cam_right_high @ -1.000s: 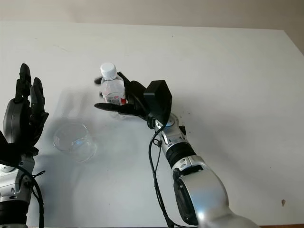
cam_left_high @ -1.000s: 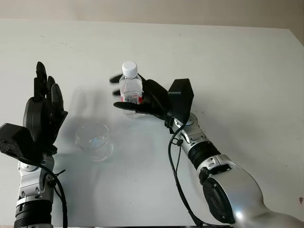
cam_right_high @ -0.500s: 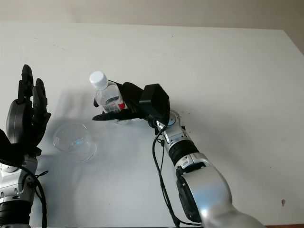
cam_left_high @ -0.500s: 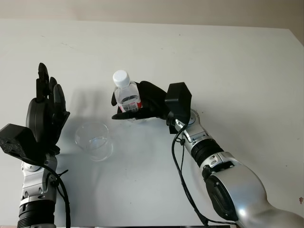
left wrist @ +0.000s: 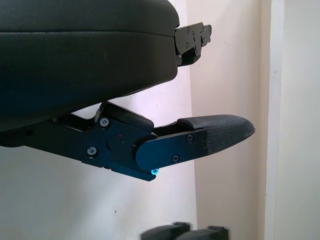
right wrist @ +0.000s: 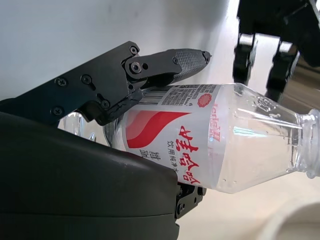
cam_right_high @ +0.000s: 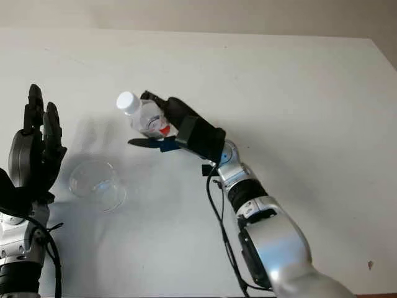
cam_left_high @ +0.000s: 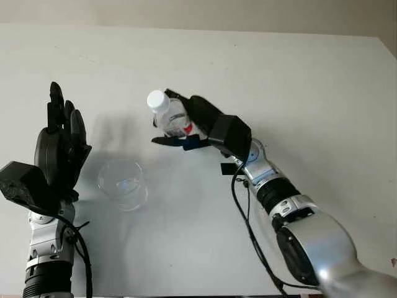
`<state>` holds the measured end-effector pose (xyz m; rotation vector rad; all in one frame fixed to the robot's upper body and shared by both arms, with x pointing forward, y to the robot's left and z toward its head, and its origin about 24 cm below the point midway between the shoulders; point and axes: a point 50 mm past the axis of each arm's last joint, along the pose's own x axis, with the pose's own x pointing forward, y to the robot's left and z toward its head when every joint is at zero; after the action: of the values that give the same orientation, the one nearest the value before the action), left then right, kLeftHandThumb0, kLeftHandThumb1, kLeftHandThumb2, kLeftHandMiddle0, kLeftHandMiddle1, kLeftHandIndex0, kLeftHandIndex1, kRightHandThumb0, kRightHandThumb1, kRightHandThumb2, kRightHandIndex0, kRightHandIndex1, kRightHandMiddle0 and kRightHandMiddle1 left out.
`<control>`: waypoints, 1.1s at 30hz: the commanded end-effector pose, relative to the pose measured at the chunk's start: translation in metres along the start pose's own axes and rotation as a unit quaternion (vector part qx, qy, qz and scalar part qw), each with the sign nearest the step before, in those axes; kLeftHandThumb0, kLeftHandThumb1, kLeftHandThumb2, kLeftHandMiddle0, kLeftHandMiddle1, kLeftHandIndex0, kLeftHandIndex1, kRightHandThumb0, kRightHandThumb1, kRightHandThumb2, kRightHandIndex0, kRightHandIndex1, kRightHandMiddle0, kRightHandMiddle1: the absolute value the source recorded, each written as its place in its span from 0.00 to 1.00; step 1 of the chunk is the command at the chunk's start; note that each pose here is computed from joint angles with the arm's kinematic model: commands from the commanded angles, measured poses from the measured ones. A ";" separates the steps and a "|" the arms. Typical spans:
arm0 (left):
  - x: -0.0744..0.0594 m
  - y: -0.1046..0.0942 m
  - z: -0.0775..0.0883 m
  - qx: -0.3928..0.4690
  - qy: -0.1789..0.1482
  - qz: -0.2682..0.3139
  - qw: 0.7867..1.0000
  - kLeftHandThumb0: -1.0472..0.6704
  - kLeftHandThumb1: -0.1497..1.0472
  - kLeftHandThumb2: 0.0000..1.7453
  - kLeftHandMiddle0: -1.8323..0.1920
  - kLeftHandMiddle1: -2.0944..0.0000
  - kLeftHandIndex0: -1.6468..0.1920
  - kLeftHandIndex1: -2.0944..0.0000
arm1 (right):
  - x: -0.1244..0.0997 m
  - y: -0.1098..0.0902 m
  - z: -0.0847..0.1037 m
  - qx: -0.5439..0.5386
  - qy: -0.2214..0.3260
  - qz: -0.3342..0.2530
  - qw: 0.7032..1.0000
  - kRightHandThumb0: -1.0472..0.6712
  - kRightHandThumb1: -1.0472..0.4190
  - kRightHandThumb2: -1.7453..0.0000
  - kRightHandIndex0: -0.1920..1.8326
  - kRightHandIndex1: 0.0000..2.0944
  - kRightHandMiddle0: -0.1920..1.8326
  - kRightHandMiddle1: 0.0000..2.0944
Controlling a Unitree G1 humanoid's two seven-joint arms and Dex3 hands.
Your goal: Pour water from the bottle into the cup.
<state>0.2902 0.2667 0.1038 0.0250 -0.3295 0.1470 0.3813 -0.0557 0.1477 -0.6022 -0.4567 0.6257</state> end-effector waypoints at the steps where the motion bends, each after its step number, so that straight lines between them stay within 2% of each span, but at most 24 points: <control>1: -0.002 0.000 0.003 0.003 -0.006 0.001 1.000 0.14 1.00 0.34 1.00 1.00 1.00 1.00 | 0.008 -0.012 0.018 -0.042 -0.038 -0.011 0.998 0.42 0.00 0.74 0.76 1.00 0.60 1.00; 5: -0.002 -0.001 0.003 0.004 -0.006 -0.001 1.000 0.15 1.00 0.34 1.00 1.00 1.00 1.00 | 0.011 -0.019 0.027 -0.125 -0.057 -0.022 0.990 0.42 0.00 0.81 0.64 1.00 0.49 1.00; 10: -0.002 -0.003 0.003 0.007 -0.002 -0.003 1.000 0.14 1.00 0.35 1.00 1.00 1.00 1.00 | 0.014 -0.020 0.036 -0.194 -0.080 -0.022 0.977 0.43 0.00 0.85 0.63 1.00 0.45 1.00; 18: -0.003 -0.005 0.002 0.008 0.001 -0.004 1.000 0.14 1.00 0.35 1.00 1.00 1.00 1.00 | 0.016 -0.013 0.042 -0.252 -0.118 -0.024 0.960 0.42 0.00 0.88 0.63 1.00 0.44 1.00; 23: -0.003 -0.005 0.002 0.009 -0.001 -0.003 1.000 0.14 1.00 0.35 1.00 1.00 1.00 1.00 | 0.017 -0.004 0.044 -0.296 -0.144 -0.032 0.944 0.40 0.00 0.90 0.66 1.00 0.49 1.00; 33: -0.003 -0.007 -0.001 0.002 0.002 -0.001 1.000 0.14 1.00 0.33 1.00 1.00 1.00 1.00 | 0.018 0.004 0.056 -0.370 -0.217 -0.069 0.901 0.37 0.00 0.88 0.70 1.00 0.53 1.00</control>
<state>0.2897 0.2592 0.1027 0.0262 -0.3216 0.1425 0.3631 -0.0245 0.1749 -1.1457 -1.0954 0.4566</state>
